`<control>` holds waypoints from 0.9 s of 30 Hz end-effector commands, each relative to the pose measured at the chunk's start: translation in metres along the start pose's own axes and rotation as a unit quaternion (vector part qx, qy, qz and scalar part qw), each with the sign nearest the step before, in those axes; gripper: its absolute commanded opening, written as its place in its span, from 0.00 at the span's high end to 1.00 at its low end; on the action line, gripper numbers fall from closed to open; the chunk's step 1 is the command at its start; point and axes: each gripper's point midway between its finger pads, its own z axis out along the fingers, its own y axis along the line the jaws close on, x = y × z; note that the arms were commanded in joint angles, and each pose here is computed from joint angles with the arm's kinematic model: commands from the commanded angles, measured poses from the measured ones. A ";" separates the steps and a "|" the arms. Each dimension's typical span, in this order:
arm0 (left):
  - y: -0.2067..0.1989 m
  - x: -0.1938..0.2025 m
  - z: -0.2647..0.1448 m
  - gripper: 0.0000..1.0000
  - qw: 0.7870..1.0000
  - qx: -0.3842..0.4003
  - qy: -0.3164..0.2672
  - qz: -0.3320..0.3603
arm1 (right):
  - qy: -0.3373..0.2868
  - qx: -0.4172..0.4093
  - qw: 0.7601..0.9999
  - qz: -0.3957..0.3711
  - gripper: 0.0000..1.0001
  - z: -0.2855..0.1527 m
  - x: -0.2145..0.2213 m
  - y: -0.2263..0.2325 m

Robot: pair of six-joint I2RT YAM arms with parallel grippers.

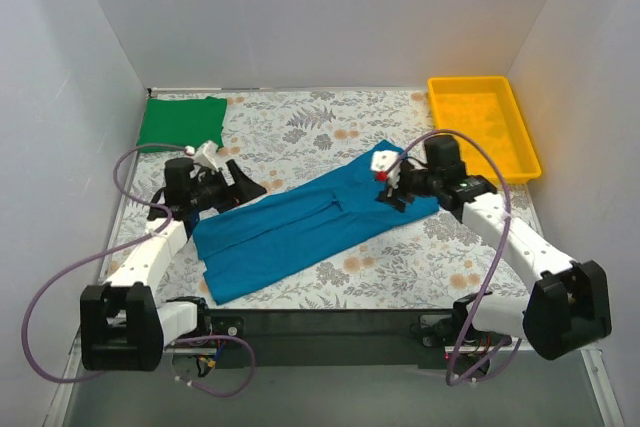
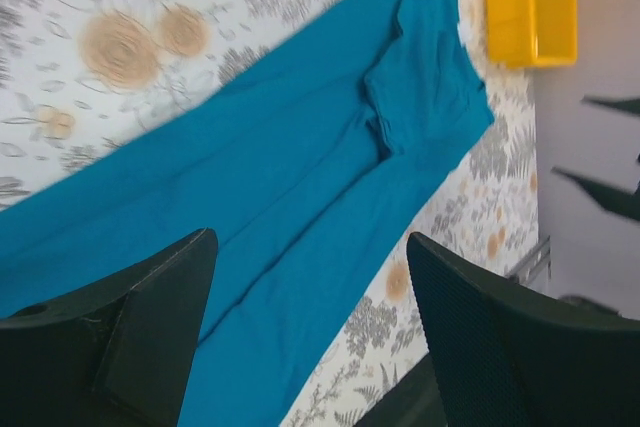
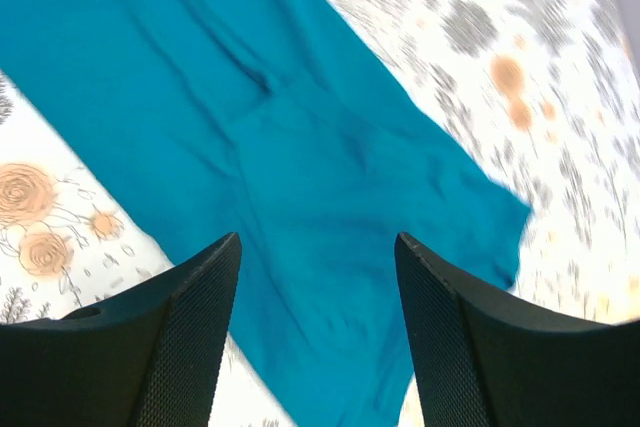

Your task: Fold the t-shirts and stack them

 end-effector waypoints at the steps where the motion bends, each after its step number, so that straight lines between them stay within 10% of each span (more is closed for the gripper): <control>1: -0.033 -0.002 0.022 0.25 0.998 0.040 0.027 0.048 | -0.096 0.024 0.991 0.088 0.30 -0.036 -0.005 -0.011; 27: -0.092 -0.023 0.102 0.26 0.971 0.068 0.114 0.198 | -0.125 0.093 0.973 0.169 0.14 -0.082 0.029 -0.036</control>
